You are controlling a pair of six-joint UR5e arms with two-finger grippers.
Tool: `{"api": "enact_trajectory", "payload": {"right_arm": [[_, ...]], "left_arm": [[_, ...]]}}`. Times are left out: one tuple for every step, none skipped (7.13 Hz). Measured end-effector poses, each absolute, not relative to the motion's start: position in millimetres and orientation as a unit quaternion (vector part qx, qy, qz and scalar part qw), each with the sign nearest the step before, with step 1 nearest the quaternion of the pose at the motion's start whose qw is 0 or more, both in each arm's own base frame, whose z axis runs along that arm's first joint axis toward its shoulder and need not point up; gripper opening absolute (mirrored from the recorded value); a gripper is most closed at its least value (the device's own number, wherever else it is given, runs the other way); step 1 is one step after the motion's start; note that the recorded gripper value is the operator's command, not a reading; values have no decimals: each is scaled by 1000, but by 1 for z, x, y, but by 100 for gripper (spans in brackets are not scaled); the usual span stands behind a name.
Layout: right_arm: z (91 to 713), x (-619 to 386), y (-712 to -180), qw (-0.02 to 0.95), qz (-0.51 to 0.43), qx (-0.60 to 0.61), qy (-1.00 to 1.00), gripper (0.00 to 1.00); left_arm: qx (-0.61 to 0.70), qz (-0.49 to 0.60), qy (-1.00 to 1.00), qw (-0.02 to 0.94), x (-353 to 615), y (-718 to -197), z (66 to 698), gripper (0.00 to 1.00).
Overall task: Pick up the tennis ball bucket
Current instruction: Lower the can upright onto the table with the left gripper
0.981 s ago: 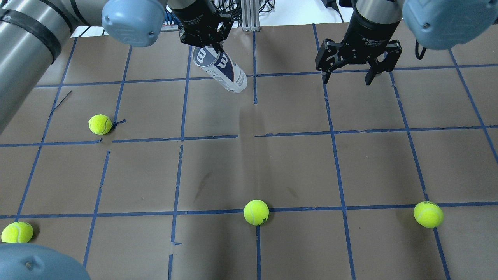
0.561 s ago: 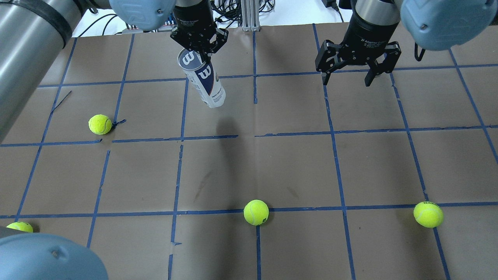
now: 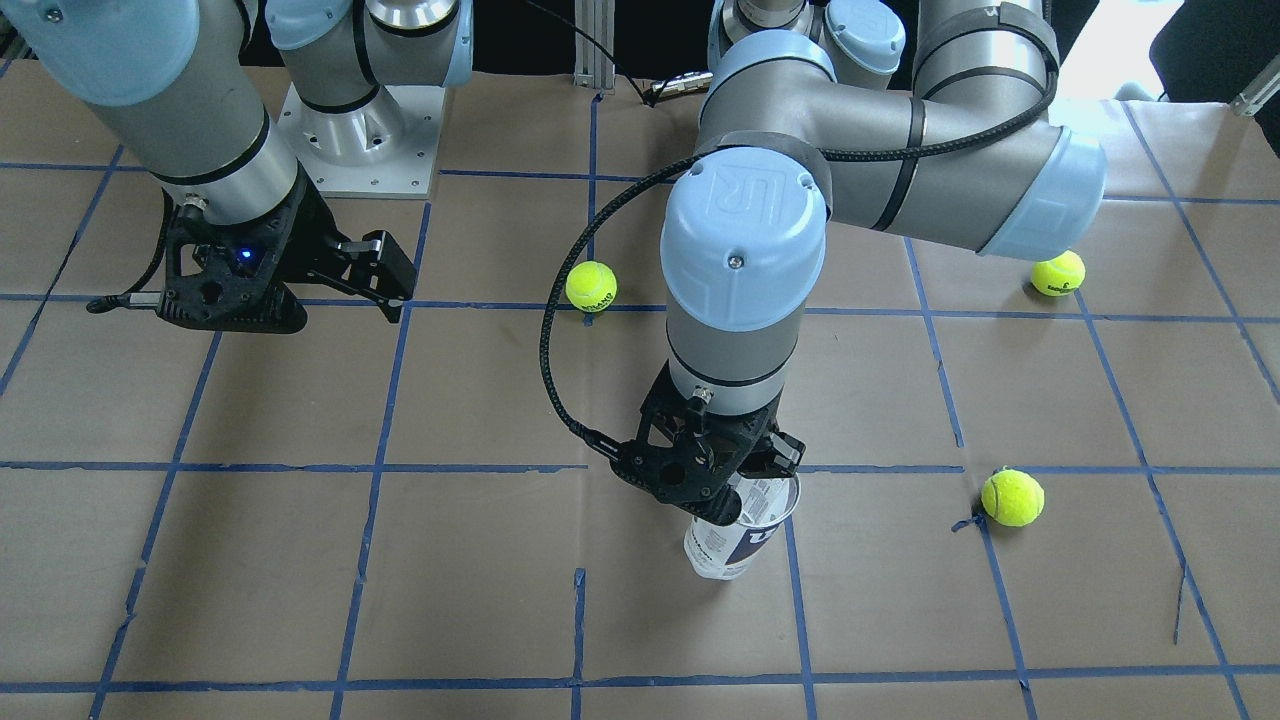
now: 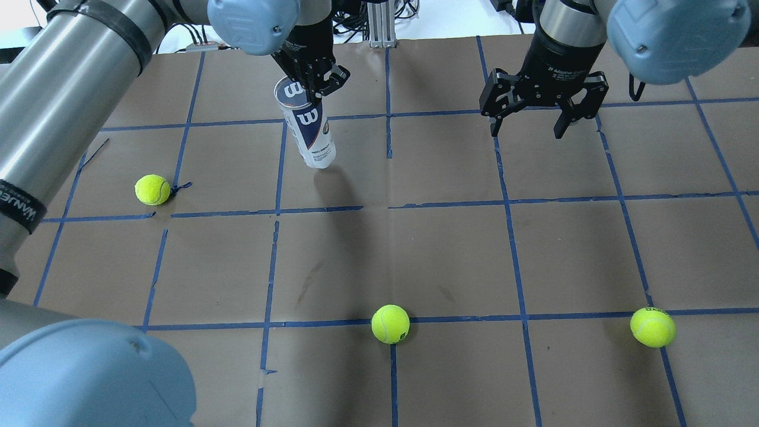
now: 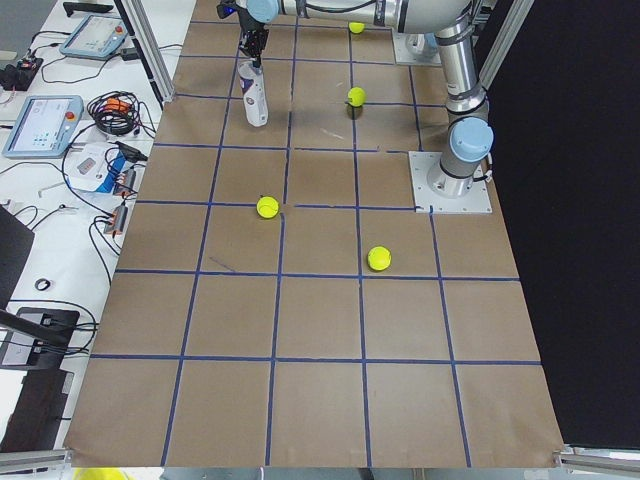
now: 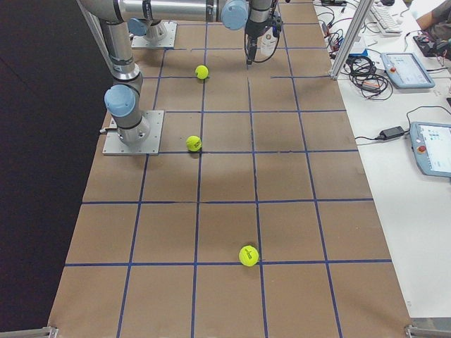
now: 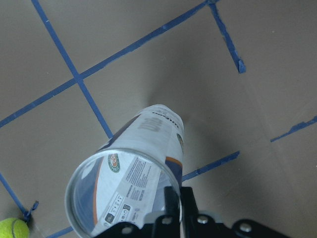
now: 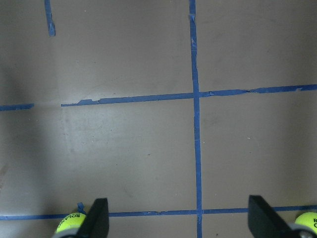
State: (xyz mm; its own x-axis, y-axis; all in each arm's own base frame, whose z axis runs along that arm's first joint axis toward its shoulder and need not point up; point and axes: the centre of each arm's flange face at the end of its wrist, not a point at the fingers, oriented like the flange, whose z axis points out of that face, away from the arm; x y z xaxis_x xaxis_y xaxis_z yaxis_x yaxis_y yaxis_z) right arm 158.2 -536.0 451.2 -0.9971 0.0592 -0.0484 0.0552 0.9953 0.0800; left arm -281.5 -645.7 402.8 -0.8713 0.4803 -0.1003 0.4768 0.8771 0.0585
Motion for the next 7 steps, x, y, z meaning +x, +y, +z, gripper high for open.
{"api": "enact_trajectory", "payload": {"right_arm": [[451,158,-536,25,39,29,998,100],[451,158,-536,24,40,29,999,100],[450,158,-536,24,40,28,999,100],[450,158,-536,24,40,28,999,100],[450,158,-536,24,40,28,999,100],[450,157,-537,24,40,28,999,100],[450,157,-537,24,40,28,999,100]], "left_arm": [[253,20,966,56,-283,-645,398,29],[256,23,965,56,-284,-643,395,74],[257,22,964,56,-284,-642,396,84],[258,18,964,57,-285,-640,399,84],[258,13,965,56,-285,-641,401,84],[257,8,965,56,-285,-641,403,86],[255,1,965,56,-284,-639,412,86]]}}
